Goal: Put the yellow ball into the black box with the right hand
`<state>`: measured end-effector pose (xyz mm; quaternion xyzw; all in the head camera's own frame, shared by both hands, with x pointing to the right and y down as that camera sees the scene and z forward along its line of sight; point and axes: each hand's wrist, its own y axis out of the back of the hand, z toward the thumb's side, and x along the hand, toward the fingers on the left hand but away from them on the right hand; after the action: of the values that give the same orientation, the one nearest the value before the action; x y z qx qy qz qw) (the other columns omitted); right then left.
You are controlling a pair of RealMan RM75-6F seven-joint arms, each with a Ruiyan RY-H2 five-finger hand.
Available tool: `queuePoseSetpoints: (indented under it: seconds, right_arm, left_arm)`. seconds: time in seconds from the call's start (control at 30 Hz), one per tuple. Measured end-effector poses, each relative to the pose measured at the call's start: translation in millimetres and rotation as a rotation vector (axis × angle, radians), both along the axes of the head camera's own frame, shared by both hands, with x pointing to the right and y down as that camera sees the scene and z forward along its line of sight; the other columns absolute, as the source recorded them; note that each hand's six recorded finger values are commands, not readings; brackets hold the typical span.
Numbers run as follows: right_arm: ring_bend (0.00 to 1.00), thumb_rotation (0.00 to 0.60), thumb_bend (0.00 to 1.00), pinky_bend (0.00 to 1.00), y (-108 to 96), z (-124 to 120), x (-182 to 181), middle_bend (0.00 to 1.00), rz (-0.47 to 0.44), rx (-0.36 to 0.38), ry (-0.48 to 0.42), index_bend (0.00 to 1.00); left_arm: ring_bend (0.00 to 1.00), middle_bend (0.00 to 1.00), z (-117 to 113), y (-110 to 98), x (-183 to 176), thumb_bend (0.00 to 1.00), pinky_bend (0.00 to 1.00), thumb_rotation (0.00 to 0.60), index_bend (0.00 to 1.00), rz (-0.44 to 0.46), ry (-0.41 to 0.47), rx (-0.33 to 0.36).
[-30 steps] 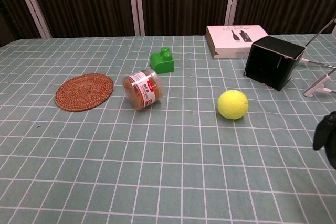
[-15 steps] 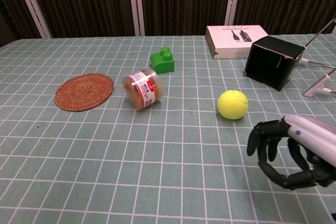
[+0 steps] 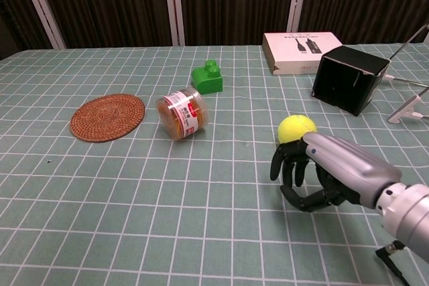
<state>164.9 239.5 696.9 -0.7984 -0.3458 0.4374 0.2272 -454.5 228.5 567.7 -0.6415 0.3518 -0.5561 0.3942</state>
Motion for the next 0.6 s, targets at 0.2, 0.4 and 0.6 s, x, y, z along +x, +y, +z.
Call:
queuePoseSetpoints:
  seconds: [0.2,0.4,0.6]
  right_arm:
    - [0.49,0.6,0.5,0.74,-8.9,9.5,-4.1,0.55,0.015,-0.02,-0.001,0.43]
    - [0.49,0.6,0.5,0.74,-19.2,17.2,-7.5,0.54,0.028,-0.034,-0.009,0.42]
    - [0.49,0.6,0.5,0.74,-30.0,19.7,-12.1,0.53,0.032,-0.028,-0.016,0.41]
  left_arm:
    - [0.0,0.0,1.9,-2.0,-2.0,0.14,0.0,0.6,0.0,-0.011,-0.007,-0.003]
    - [0.0,0.0,2.4,-4.5,-5.0,0.14,0.0,0.6,0.0,-0.027,-0.012,0.0]
    - [0.0,0.0,3.8,-6.4,-8.0,0.14,0.0,0.6,0.0,-0.04,-0.019,-0.003]
